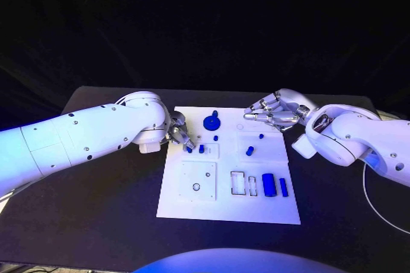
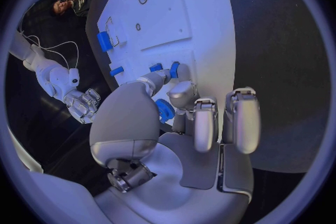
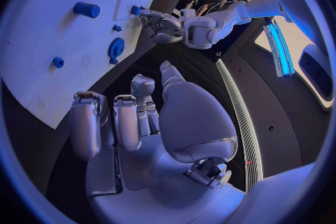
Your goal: Assemble the parts on the task board
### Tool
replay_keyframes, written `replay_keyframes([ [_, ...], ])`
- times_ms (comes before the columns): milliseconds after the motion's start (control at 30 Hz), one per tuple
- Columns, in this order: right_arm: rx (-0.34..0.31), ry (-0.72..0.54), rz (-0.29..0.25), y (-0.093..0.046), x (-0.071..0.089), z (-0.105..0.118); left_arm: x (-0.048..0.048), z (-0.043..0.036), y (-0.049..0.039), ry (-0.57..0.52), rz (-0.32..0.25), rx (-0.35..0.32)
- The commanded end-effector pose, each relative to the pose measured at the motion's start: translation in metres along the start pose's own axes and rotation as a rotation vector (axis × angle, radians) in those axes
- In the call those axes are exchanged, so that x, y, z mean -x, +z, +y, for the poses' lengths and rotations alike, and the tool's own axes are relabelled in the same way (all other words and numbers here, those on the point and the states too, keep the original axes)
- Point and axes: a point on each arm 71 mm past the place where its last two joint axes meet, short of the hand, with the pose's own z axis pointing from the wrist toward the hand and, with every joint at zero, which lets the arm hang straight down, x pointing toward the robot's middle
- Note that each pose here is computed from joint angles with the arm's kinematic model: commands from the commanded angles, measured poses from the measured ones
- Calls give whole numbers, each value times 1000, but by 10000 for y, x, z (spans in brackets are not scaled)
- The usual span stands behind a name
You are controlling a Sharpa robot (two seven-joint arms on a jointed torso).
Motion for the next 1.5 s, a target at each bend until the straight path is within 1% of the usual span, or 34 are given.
replay_keyframes([
  [33, 6, -1, 19, -1, -21, 8, -47, 21, 21, 20, 24, 26],
  [467, 4, -1, 9, -8, -11, 5, -20, 69, 32, 8, 12, 51],
  [633, 4, -1, 8, -8, -9, 5, -5, 88, 29, -4, -1, 52],
  [800, 4, -1, 8, -6, -8, 2, 17, 101, 8, -26, -31, 39],
  [933, 3, -1, 9, -4, -7, 0, 54, 108, -27, -76, -89, 25],
  [1033, 3, -1, 9, -3, -6, -2, 78, 109, -49, -119, -126, 12],
  [1200, 3, -1, 9, 0, -6, -3, 106, 120, -72, -191, -163, -20],
  [1367, 2, -2, 9, -1, -4, -7, 142, 150, -84, -306, -183, -87],
  [1433, 1, -2, 9, -3, -3, -9, 165, 158, -91, -348, -200, -122],
  [1500, 1, -2, 9, -3, -2, -10, 182, 151, -96, -368, -214, -156],
])
